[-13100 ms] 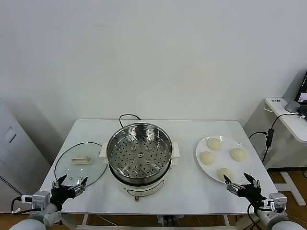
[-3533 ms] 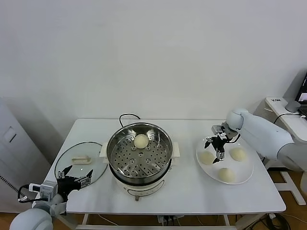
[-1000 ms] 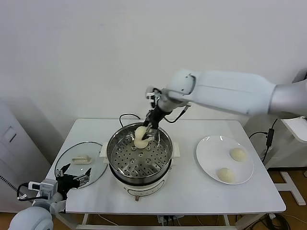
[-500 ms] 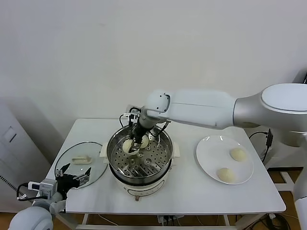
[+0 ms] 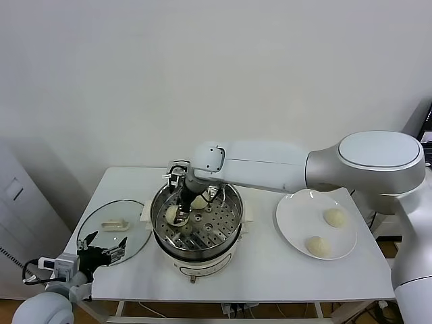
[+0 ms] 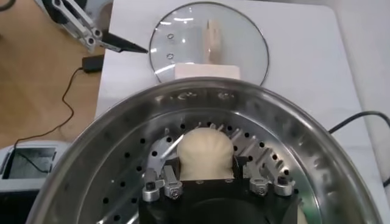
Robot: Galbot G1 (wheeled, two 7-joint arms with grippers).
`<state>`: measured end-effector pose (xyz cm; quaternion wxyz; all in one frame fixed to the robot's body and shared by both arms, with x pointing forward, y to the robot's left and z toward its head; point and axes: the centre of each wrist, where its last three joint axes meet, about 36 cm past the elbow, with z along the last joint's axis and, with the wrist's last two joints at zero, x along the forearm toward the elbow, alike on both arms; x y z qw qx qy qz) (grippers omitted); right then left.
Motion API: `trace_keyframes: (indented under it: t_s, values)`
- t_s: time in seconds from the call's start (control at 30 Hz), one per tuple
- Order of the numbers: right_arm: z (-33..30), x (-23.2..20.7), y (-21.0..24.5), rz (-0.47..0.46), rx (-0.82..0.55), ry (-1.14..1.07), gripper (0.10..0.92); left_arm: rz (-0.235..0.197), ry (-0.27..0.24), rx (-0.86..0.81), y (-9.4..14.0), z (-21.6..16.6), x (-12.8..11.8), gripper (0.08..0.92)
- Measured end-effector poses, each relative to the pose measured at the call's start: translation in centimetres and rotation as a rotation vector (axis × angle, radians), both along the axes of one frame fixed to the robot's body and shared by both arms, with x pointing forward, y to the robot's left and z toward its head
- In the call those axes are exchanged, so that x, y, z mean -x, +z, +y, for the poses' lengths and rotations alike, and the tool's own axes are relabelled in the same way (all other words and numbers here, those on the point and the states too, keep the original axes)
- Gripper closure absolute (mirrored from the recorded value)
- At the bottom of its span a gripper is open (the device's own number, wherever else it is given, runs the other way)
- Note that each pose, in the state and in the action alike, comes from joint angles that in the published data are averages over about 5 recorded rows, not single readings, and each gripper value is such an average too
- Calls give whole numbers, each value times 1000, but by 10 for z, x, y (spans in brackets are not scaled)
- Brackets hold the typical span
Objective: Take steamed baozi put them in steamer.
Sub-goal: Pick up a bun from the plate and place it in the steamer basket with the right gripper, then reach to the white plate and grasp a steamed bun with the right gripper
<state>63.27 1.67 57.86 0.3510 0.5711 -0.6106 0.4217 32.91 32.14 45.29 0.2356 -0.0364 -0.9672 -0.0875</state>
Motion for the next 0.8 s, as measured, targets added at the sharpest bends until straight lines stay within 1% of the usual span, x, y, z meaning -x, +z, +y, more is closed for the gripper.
trace_keyframes:
  t_s: [0.17, 0.27, 0.37, 0.5, 0.8]
  values:
    - [1, -1, 2, -3, -8, -7, 241, 0, 1, 1, 0, 0, 0, 177]
    - [-2, -3, 7, -3, -13, -6, 206, 1, 2, 1, -1, 1, 1, 177]
    - [-12, -6, 18, -5, -10, 3, 200, 2, 2, -1, -1, 1, 1, 177]
    - [-41, -12, 40, -8, 10, 24, 200, 5, 3, -4, -1, 2, 2, 177]
    - [-153, -20, 83, -12, 104, 54, 200, -1, -2, -7, 2, 2, 4, 177]
